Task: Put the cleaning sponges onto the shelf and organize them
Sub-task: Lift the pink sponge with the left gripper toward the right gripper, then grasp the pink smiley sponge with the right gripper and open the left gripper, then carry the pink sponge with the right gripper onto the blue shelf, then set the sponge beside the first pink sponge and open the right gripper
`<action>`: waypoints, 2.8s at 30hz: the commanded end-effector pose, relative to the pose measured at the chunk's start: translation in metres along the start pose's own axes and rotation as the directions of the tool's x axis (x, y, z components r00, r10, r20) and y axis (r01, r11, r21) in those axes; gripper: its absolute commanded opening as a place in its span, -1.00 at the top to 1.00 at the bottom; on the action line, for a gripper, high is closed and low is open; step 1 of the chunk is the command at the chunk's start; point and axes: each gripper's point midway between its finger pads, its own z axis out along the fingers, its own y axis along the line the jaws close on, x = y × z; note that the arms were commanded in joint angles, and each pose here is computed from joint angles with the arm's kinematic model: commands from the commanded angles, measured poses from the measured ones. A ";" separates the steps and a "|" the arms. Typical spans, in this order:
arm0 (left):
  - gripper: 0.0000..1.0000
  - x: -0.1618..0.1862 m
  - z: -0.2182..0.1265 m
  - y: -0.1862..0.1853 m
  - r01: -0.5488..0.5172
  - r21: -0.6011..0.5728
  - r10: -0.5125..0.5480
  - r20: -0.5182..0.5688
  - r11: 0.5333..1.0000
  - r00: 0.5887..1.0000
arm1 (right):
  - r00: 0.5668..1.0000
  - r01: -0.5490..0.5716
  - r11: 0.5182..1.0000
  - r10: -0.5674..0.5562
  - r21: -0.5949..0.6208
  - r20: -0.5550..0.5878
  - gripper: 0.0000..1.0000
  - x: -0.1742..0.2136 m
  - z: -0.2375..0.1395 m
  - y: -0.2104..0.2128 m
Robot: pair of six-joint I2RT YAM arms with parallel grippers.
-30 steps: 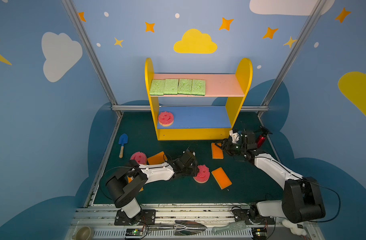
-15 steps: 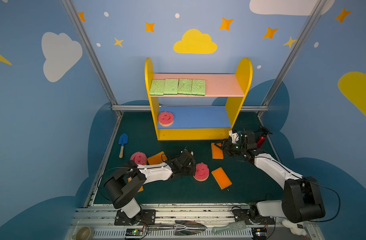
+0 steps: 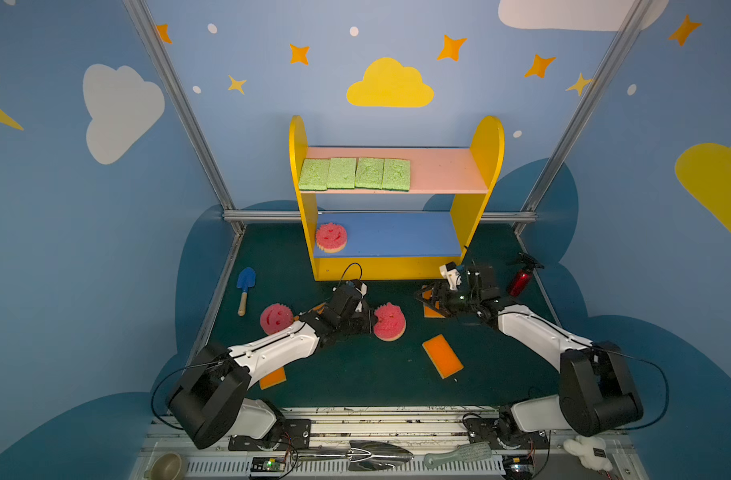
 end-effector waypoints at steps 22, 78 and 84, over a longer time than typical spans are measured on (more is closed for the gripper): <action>0.79 -0.025 -0.042 0.024 0.054 0.025 -0.055 0.059 0.998 0.997 | 0.960 0.053 0.977 -0.107 -0.207 -0.258 0.18 0.028 0.073 0.067; -0.99 0.025 -0.060 0.113 0.118 -0.172 -0.075 0.241 0.978 0.968 | 0.993 0.072 0.946 -0.038 -0.315 0.111 0.31 -0.219 0.149 0.092; -0.99 0.025 -0.063 0.113 0.113 -0.177 -0.067 0.248 0.978 0.967 | 0.994 0.061 0.950 -0.030 -0.307 0.103 0.21 -0.214 0.150 0.087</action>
